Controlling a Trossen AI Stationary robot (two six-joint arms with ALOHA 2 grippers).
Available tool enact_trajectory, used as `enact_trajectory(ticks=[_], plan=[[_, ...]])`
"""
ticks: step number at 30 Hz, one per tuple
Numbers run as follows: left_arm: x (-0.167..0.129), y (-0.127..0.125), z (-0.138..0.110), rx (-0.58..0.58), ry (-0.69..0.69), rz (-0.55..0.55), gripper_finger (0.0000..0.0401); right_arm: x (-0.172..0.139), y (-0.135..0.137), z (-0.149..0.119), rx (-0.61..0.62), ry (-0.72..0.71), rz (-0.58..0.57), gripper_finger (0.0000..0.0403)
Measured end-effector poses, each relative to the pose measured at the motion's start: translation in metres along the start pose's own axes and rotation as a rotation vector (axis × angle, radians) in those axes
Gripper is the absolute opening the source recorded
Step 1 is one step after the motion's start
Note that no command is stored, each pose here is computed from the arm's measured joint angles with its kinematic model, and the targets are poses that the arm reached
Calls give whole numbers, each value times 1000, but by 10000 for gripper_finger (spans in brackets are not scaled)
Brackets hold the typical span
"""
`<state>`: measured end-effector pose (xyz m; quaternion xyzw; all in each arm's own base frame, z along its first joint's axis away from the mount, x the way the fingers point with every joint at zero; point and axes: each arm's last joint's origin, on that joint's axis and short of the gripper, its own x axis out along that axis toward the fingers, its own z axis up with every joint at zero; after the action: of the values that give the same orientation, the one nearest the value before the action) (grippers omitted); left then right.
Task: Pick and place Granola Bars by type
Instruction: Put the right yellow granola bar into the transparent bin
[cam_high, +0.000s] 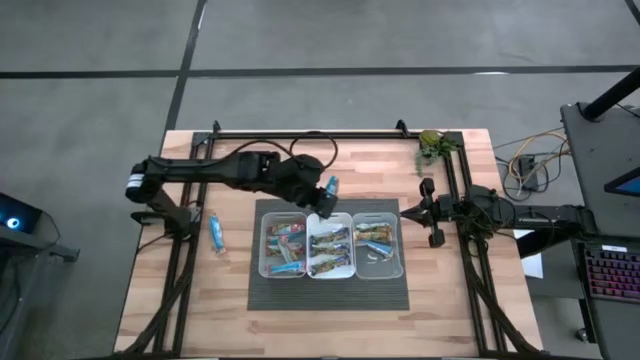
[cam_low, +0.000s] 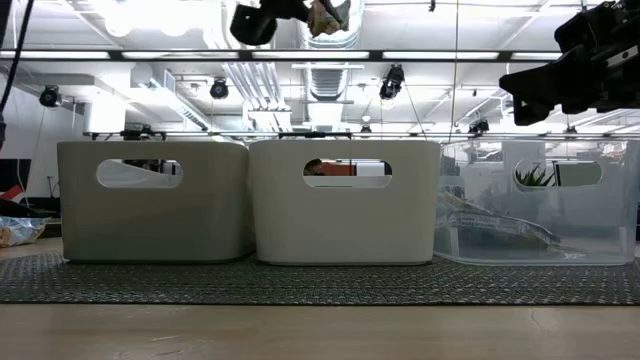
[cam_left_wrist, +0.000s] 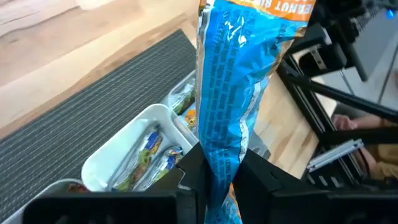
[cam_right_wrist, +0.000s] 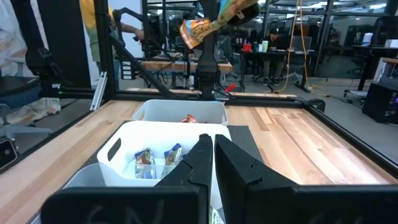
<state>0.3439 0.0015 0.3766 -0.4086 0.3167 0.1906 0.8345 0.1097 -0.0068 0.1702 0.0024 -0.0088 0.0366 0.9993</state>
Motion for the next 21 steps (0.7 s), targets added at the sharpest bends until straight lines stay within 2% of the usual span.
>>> enact_trajectory(ticks=[10,21], plan=[[16,-8,1,116,56,-53,46,0,0,0,0,0,-1,9],[27,-31,-5,428,8,-248,46,0,0,0,0,0,-1,9]])
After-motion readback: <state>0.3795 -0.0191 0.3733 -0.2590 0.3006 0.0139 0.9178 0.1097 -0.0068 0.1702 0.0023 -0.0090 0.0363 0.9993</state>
